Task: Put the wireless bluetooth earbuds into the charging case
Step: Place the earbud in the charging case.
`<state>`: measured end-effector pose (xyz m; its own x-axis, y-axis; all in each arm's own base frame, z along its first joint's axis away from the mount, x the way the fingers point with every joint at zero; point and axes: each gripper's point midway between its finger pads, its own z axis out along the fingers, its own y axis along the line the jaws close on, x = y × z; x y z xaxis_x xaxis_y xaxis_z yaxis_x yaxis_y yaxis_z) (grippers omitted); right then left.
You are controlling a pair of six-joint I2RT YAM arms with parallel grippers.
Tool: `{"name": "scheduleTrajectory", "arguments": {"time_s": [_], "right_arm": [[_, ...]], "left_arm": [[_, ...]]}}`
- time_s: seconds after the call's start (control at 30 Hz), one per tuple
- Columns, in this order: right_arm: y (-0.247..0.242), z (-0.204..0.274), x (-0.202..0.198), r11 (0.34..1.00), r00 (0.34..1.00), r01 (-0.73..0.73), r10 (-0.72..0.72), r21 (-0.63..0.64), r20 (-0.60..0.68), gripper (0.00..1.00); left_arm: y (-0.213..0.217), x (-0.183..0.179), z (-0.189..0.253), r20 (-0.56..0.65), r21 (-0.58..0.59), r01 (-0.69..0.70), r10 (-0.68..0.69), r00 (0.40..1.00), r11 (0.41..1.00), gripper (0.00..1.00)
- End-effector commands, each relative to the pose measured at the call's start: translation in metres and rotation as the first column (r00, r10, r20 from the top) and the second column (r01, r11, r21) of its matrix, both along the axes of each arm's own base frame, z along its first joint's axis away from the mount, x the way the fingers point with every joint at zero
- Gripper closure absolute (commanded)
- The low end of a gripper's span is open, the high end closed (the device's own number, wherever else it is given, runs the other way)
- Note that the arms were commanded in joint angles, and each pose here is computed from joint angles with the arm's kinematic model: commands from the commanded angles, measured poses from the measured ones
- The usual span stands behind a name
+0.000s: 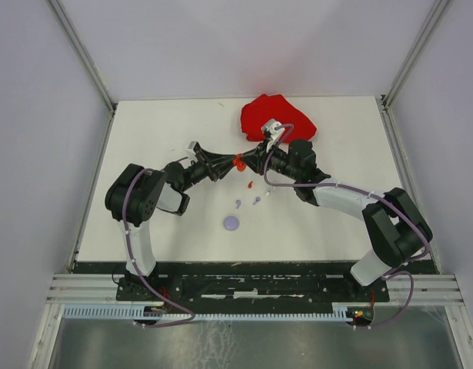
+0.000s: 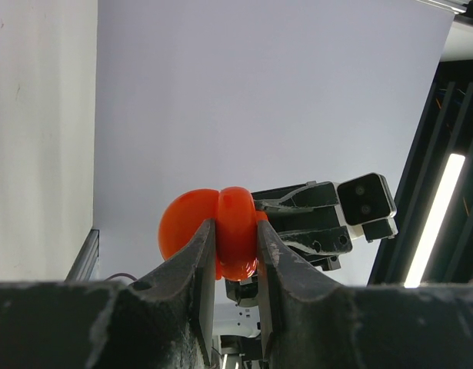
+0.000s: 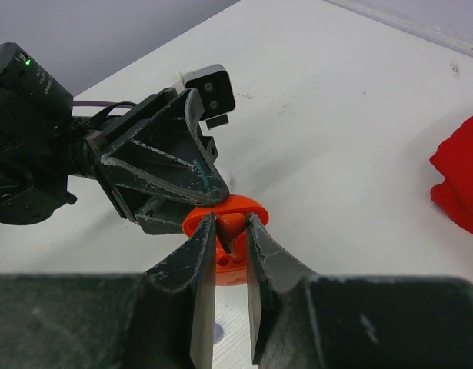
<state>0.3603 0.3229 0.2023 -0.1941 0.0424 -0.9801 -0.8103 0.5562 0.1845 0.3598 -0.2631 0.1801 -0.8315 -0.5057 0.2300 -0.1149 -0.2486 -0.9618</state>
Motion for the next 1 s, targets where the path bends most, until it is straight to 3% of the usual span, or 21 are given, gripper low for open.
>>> {"name": "scheduleTrajectory", "arguments": {"time_s": [0.0, 0.3, 0.4, 0.5, 0.6, 0.77, 0.83, 0.97], "right_arm": [[0.001, 0.009, 0.006, 1.000, 0.999, 0.006, -0.007, 0.020, 0.048, 1.00], [0.001, 0.008, 0.006, 1.000, 0.999, 0.008, -0.009, 0.023, 0.041, 1.00], [0.000, 0.006, 0.006, 1.000, 1.000, 0.018, -0.019, 0.023, 0.017, 0.89], [-0.001, 0.009, 0.005, 0.999, 1.000, 0.026, -0.026, 0.033, 0.002, 0.67], [-0.004, 0.019, 0.006, 0.996, 0.999, 0.047, -0.048, 0.074, 0.020, 0.57], [-0.018, 0.052, 0.010, 0.976, 0.993, 0.095, -0.107, 0.195, 0.053, 0.47], [-0.030, 0.061, 0.015, 0.960, 0.986, 0.151, -0.163, 0.235, 0.033, 0.39], [-0.057, 0.067, 0.023, 0.931, 0.961, 0.272, -0.275, 0.243, -0.021, 0.31]], "left_arm": [[0.001, -0.022, 0.064, 0.233, -0.095, 0.058, -0.034, 0.972, 0.994, 0.97], [0.001, -0.020, 0.070, 0.239, -0.108, 0.053, -0.026, 0.971, 0.993, 0.97], [0.001, -0.018, 0.074, 0.246, -0.118, 0.047, -0.017, 0.969, 0.992, 0.97], [0.001, -0.016, 0.075, 0.248, -0.121, 0.045, -0.013, 0.969, 0.992, 0.97], [0.001, -0.015, 0.073, 0.245, -0.118, 0.043, -0.013, 0.969, 0.992, 0.97], [0.001, -0.015, 0.064, 0.231, -0.106, 0.037, -0.011, 0.973, 0.994, 0.97], [0.002, -0.014, 0.061, 0.224, -0.102, 0.031, -0.007, 0.975, 0.994, 0.97], [0.010, -0.009, 0.055, 0.217, -0.092, 0.009, 0.011, 0.976, 0.996, 0.97]]}}
